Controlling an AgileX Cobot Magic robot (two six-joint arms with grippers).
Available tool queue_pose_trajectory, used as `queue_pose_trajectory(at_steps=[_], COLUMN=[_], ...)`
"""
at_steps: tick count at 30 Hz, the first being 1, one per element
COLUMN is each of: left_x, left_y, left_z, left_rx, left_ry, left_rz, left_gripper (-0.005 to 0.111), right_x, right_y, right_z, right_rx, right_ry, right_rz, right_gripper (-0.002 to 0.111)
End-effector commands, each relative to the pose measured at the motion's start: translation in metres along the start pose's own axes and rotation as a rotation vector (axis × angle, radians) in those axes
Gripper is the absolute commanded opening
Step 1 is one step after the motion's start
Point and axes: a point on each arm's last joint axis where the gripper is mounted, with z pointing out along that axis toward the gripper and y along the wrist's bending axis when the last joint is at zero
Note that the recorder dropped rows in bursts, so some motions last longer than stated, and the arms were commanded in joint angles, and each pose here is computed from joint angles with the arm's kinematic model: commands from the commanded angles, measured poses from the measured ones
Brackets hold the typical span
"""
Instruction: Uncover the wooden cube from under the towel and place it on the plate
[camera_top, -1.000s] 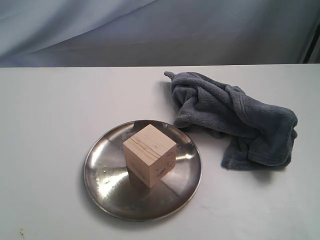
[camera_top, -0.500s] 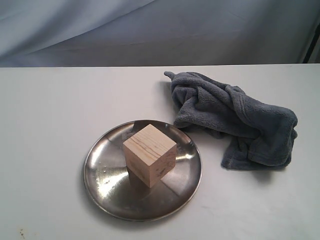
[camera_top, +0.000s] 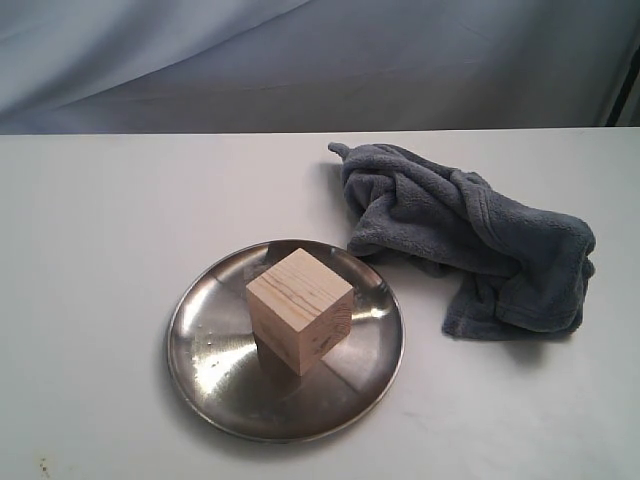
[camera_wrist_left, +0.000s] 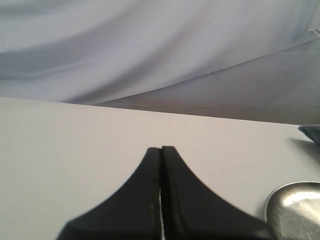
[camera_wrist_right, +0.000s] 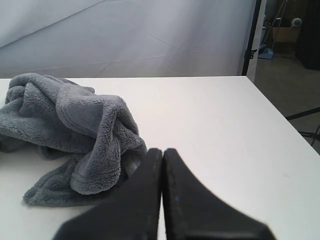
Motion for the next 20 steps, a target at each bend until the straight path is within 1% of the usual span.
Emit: queue_pose_trajectory(at_steps=[1, 20], left_x=[0.0027, 0.0023], left_y=[0.0001, 0.0001], left_z=[0.0001, 0.0001], left_rx=[-0.001, -0.001], left_ry=[0.014, 0.01], left_rz=[-0.009, -0.009], left_gripper=[0.0, 0.0], right_x=[0.0015, 0.0015], right_y=[-0.0003, -0.0003], right_z=[-0.0005, -0.0005], right_rx=[-0.001, -0.001], right_ry=[0.008, 0.008], right_rz=[0.009, 0.009], right_gripper=[0.003, 0.003])
